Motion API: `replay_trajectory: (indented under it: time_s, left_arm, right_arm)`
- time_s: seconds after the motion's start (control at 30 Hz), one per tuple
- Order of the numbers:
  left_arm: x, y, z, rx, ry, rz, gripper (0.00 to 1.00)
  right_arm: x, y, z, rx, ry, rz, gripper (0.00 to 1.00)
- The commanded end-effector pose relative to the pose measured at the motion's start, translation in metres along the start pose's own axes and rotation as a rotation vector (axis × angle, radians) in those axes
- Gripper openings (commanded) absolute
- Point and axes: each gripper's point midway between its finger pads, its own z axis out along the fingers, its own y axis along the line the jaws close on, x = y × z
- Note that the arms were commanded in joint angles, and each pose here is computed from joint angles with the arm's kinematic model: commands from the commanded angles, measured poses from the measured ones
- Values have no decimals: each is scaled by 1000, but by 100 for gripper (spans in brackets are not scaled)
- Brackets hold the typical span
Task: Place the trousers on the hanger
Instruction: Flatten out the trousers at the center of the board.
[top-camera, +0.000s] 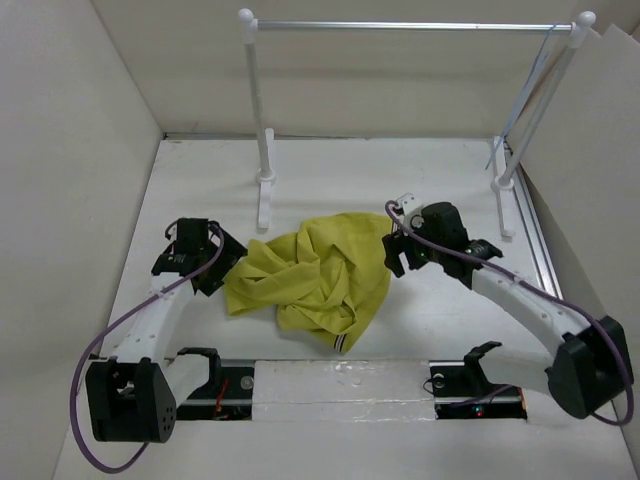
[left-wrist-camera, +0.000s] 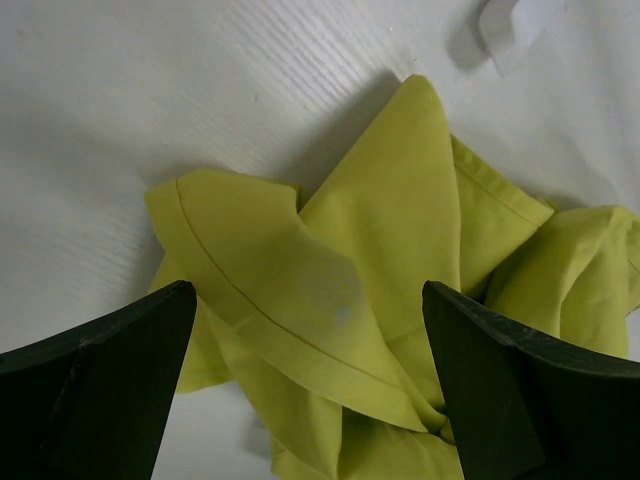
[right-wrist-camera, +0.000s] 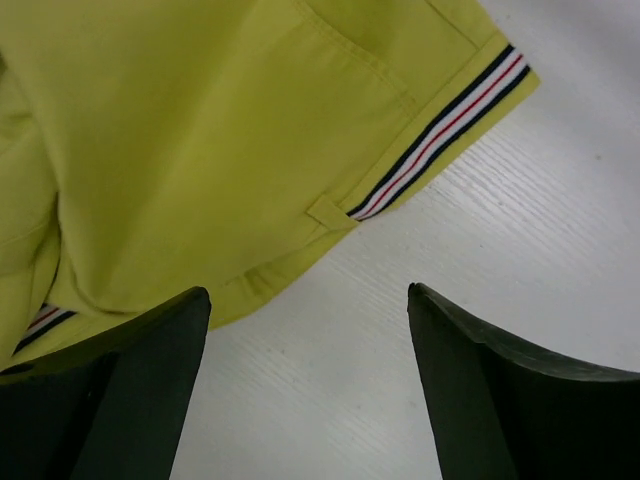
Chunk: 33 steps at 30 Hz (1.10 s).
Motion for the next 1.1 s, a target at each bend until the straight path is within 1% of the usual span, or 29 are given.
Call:
replay_trajectory:
  time_s: [0.0,0.03,0.1,0.17,0.2,0.27,0.3,0.33,0.37,0.4,0.43,0.5,0.53,0.57,0.6,0.63,0.67,0.7,0.73,0.77,0.8,0.83,0.87,0.9,0.93,1.0,1.03,1.07]
  left_arm:
    - [4,-7,7,51,9,-97,94]
    - [13,-3,13,48,38,-107,94]
    - [22,3,21,35,65,-124,95]
    - [30,8,32,44,76,-138,95]
    - [33,11,37,40,83,-139,93]
    - [33,7,46,74,79,-142,78]
    - [33,9,50,62,80,-142,70]
    - [26,3,52,82,60,-132,46]
    - [25,-1,52,89,60,-125,29]
    - [20,-4,52,92,54,-116,13]
    - [9,-12,45,81,34,-108,0]
    - [-9,-26,28,94,-21,-69,0]
    - [-30,-36,10,91,-87,-62,0]
    - [-40,-43,-4,105,-122,-37,0]
    - [-61,-51,-30,133,-217,-29,0]
    - [-82,-60,-57,140,-299,-27,0]
    - [-93,-64,-84,168,-364,-3,0]
    - [-103,-66,-102,170,-413,2,0]
    - [-120,-65,-130,154,-489,-7,0]
    - [-127,-64,-149,151,-534,-4,0]
    - [-134,-61,-163,132,-571,-1,0]
    - [-144,-59,-189,111,-628,-10,0]
    - [-147,-60,-201,108,-652,-6,0]
    - [-152,-58,-212,96,-683,-3,0]
    - [-159,-59,-234,96,-735,-9,0]
    - [-167,-57,-254,83,-785,-16,0]
    - [-172,-55,-261,65,-815,-4,0]
    - [-174,-57,-256,54,-808,5,0]
  right_arm:
    - [-15,8,36,-87,-75,27,86]
    - [-18,8,43,-91,-98,42,89]
    - [-1,14,59,-130,-67,70,92]
    - [-2,12,70,-137,-92,88,93]
    - [8,10,81,-131,-64,94,93]
    - [9,8,93,-122,-64,132,91]
    - [10,6,98,-114,-58,135,88]
    - [15,5,106,-108,-46,143,51]
    - [15,2,108,-96,-49,149,30]
    - [14,0,108,-81,-54,151,14]
    - [6,-2,98,-62,-80,156,0]
    - [-10,2,79,-19,-125,108,0]
    - [-23,5,48,8,-150,88,0]
    - [-34,-4,30,84,-181,73,0]
    - [-40,-2,11,111,-194,55,0]
    - [-43,-2,-14,136,-174,46,0]
    - [-62,-5,-53,159,-262,49,0]
    - [-66,-3,-74,167,-282,46,0]
    - [-55,-6,-95,188,-241,17,0]
    - [-77,-8,-138,214,-348,27,0]
    - [-78,-9,-159,228,-364,28,0]
    - [-65,-11,-175,244,-321,33,0]
    - [-79,-16,-207,284,-386,45,0]
    - [-79,-18,-226,301,-408,52,0]
    - [-71,-20,-240,320,-381,55,0]
    - [-82,-26,-271,363,-426,66,0]
    - [-73,-28,-272,380,-374,61,0]
    - [-71,-37,-274,430,-349,66,0]
